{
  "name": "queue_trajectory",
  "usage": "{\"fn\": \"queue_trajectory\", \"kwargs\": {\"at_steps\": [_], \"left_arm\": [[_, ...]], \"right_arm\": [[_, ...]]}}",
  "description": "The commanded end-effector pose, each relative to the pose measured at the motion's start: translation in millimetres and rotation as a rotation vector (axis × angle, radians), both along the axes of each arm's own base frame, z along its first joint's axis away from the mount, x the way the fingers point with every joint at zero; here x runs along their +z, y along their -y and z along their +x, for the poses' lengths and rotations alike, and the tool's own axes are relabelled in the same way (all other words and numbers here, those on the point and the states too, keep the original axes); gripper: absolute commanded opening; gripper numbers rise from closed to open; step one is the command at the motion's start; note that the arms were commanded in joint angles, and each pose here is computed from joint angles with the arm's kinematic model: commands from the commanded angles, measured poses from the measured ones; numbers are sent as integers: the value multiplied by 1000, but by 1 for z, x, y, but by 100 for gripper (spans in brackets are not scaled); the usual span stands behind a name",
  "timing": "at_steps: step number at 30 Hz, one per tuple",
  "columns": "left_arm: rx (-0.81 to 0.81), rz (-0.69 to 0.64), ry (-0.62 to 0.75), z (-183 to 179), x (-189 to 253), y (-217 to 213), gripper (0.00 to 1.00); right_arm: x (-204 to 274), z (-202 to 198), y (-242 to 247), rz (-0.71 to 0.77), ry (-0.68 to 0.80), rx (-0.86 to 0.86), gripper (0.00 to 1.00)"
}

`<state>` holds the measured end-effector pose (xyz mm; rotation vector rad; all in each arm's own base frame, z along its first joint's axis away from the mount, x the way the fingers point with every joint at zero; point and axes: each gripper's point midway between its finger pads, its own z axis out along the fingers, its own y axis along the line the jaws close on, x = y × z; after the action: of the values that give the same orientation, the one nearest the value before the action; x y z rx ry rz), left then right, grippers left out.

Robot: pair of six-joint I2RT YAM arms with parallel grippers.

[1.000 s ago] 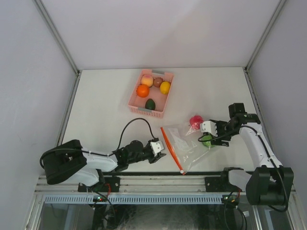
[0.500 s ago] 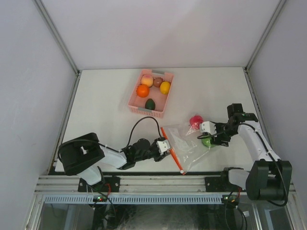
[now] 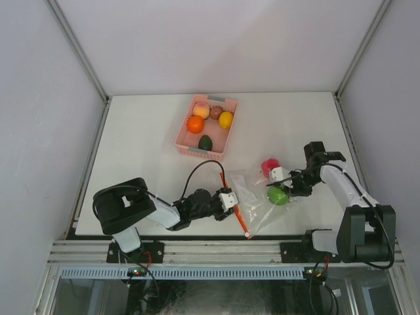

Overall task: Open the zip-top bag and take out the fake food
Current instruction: Pick up the fake fruit from the zipper food storage bag.

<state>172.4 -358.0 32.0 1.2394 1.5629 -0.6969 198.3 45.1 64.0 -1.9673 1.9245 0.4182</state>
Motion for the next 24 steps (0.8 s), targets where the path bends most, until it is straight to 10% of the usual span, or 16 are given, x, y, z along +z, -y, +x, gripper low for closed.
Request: {"fn": "queue_trajectory", "kwargs": {"at_steps": [1,9,24], "left_arm": [[-35,-96,65,7,29,25,56],[-48,-119,93,11,32,34,62],[-7,-145,141,19,31,26,54]], "right_arm": [[1,2,-10,17,-43,4,15],[-1,14,-34,55,4,37,1],[60,18,-41,246,340,82,52]]}}
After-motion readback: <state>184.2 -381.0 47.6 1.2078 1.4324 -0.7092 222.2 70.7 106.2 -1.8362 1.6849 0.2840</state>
